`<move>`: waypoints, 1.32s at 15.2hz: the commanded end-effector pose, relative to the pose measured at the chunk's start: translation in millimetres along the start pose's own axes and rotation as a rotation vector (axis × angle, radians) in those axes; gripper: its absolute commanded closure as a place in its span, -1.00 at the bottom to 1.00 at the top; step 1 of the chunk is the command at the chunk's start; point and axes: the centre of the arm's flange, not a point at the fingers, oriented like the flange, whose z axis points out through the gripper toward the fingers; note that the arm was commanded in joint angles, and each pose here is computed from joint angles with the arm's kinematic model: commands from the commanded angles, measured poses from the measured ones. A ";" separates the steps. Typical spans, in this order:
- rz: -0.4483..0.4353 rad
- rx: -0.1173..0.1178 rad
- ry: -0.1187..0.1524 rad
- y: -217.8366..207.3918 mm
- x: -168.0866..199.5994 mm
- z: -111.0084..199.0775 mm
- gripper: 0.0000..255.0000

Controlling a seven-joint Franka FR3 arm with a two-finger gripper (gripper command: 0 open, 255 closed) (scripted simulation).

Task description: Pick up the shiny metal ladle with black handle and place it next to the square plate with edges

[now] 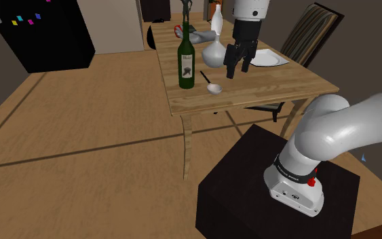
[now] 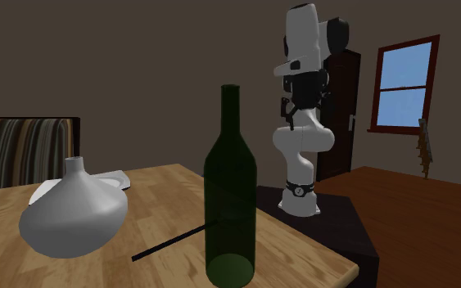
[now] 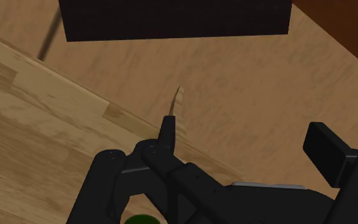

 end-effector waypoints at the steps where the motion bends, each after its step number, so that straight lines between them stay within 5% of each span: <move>1: 0.000 0.000 0.000 0.0 0.0 0.0 -1.00; 20: 0.351 -0.017 0.142 116.4 173.9 97.8 -1.00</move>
